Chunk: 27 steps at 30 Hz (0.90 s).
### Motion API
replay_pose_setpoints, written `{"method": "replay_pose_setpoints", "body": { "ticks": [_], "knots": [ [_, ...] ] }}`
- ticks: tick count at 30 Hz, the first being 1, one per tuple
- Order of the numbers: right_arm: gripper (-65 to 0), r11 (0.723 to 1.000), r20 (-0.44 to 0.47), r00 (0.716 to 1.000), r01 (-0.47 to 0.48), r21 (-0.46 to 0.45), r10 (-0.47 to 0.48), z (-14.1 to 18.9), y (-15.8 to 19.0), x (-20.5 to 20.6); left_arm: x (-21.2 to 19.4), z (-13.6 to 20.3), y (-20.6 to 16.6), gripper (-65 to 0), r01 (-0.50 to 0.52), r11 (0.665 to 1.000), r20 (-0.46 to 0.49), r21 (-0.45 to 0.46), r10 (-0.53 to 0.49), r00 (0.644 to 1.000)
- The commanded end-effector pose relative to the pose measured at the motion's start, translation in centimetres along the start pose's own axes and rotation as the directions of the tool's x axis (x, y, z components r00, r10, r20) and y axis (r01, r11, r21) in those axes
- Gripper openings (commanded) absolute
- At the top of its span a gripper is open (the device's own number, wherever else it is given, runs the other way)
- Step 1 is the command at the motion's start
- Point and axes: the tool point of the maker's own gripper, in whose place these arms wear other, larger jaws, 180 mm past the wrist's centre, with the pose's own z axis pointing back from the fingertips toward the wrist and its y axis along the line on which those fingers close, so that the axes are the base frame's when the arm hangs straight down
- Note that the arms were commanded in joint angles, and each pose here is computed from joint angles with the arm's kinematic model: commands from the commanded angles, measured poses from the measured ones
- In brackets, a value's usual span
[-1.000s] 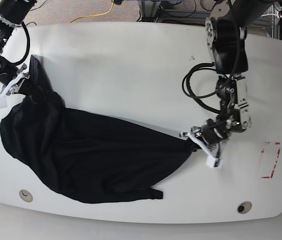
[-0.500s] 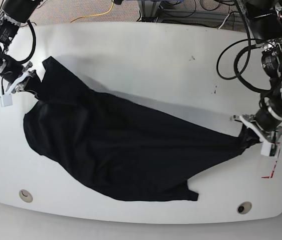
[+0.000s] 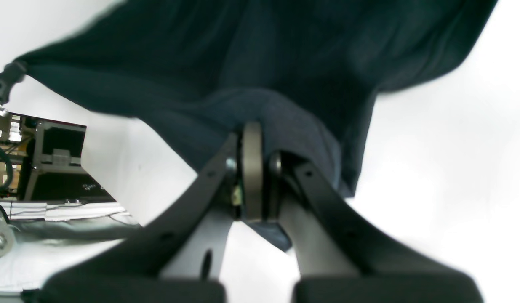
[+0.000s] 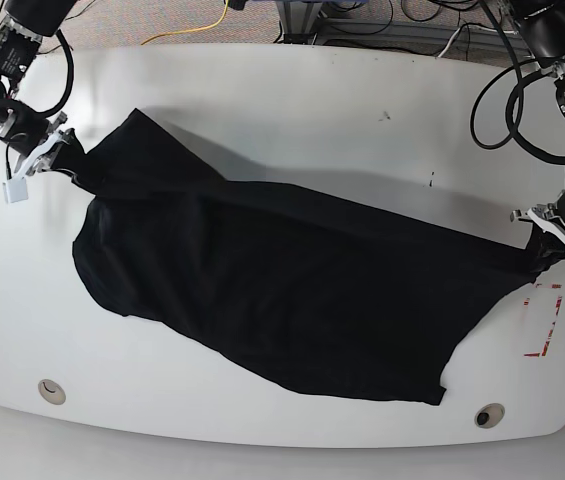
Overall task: Layout the t-shirt on the table in an organized manner, then fold the t-shirt properly
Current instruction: 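Lift the shirt with both grippers, shake it, and lay it flat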
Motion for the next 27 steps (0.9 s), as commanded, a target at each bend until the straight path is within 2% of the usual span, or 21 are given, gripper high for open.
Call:
{"method": "replay_pose_setpoints", "body": {
  "ticks": [1,5,9,16,21,27],
  "knots": [
    [-65.0,0.997,0.081,0.994,-0.071,0.021,0.069,0.1,0.9,4.0,3.8,0.0,-1.0,-64.6,0.037,0.999,0.109,-0.032,-0.033,0.993],
    [-65.0,0.993,0.107,0.987,-0.119,0.009,0.117,-0.6,0.7,7.4,7.9,-0.8,-3.1,-64.6,0.094,0.992,0.192,-0.078,-0.078,0.978],
    [-65.0,0.988,0.120,0.981,-0.157,0.004,0.155,-1.3,0.5,11.2,12.5,-0.7,-4.3,-64.6,0.146,0.986,0.288,-0.087,-0.115,0.951],
    [-65.0,0.983,0.178,0.968,-0.180,0.017,0.175,-2.0,0.8,18.5,21.4,0.6,-7.1,-64.4,0.279,0.959,0.448,-0.053,-0.227,0.865],
    [-65.0,0.968,0.203,0.947,-0.252,-0.008,0.248,-2.0,2.6,24.4,27.1,2.2,-8.6,-64.2,0.349,0.937,0.536,0.003,-0.296,0.791],
    [-65.0,0.940,0.236,0.910,-0.339,-0.047,0.340,-1.3,5.6,30.6,32.3,3.4,-9.3,-64.2,0.366,0.931,0.595,0.011,-0.300,0.746]
  ]
}}
